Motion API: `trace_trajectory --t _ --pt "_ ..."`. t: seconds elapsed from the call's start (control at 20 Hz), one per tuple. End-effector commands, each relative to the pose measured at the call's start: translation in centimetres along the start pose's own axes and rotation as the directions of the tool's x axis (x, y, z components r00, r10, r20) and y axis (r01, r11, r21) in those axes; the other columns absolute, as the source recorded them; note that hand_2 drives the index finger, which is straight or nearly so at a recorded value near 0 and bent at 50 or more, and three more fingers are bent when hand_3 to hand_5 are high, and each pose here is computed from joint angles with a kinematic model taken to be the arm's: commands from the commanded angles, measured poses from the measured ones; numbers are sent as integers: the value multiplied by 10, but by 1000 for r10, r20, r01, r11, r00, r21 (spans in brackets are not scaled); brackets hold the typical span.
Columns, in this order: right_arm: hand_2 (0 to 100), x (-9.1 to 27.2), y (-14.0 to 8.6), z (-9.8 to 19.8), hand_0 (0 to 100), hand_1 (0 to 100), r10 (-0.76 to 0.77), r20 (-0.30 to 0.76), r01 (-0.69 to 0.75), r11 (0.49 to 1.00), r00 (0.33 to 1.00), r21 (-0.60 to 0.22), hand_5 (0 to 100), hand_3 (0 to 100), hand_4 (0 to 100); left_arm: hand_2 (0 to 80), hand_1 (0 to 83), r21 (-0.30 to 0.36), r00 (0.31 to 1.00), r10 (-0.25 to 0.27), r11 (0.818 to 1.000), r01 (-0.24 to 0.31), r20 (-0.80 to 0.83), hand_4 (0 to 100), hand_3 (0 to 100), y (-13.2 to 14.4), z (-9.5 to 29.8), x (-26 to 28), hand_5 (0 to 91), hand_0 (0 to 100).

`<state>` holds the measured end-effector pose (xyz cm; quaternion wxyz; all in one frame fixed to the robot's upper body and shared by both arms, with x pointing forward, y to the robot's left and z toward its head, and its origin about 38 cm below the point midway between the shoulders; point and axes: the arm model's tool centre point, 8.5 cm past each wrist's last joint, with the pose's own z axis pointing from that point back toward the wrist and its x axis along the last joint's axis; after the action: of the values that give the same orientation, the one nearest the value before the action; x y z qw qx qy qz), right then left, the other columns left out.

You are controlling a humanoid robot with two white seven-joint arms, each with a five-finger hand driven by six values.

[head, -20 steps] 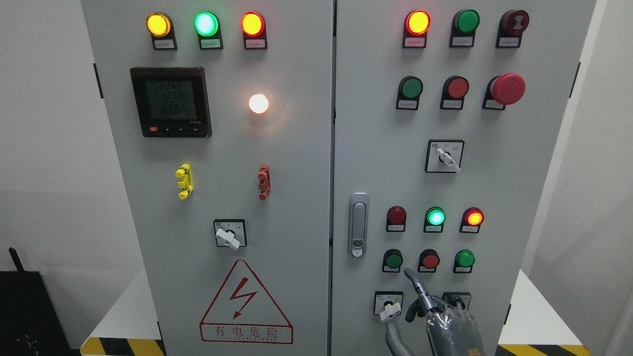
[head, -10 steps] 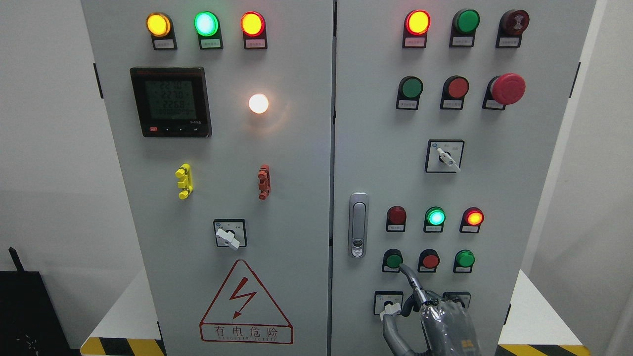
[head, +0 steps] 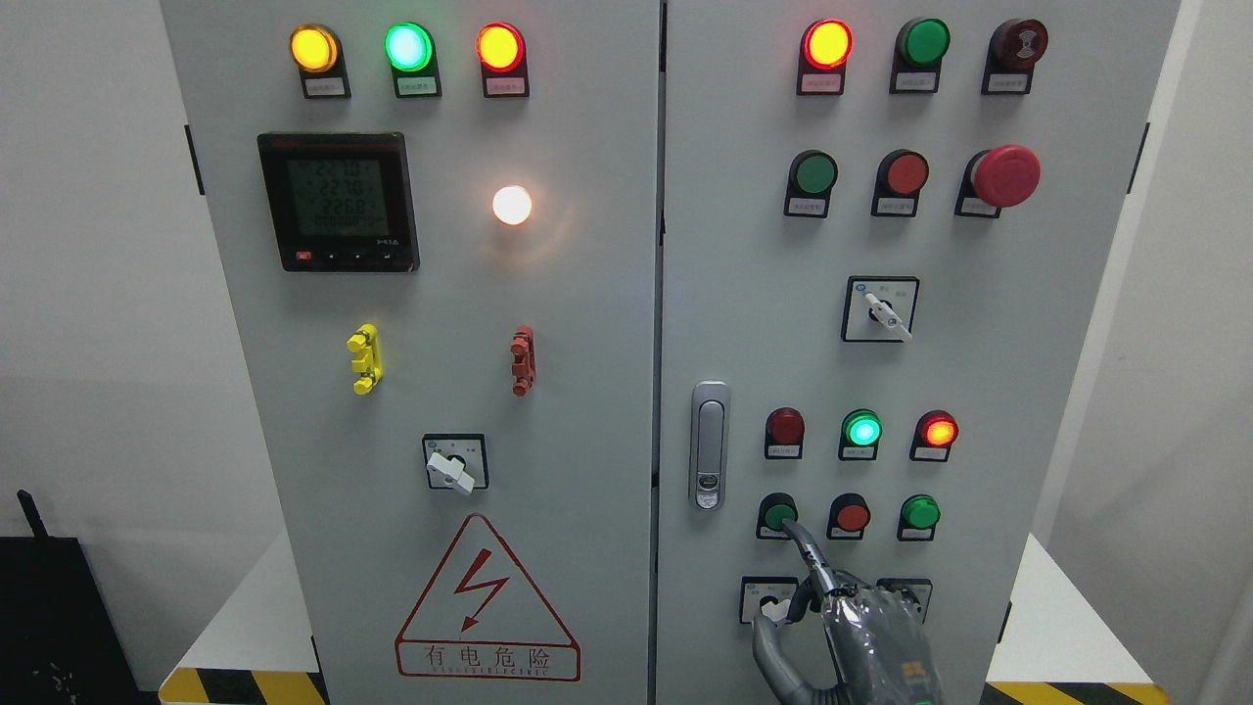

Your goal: Press green start button

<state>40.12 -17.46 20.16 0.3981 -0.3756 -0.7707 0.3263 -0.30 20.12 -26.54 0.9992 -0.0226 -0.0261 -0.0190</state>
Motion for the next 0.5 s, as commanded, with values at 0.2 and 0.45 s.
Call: trace_trajectory --t 0.2,0.45 --pt "0 2 12 -5 625 371 -11 5 11 999 1000 30 692 683 682 0 556 0 1000 0 1000 0 1 0 0 0 0 1 0 120" --pt "0 2 10 -6 628 372 -12 9 12 1000 1000 25 691 683 681 0 556 0 1000 0 1000 0 1 0 0 0 0 1 0 120"
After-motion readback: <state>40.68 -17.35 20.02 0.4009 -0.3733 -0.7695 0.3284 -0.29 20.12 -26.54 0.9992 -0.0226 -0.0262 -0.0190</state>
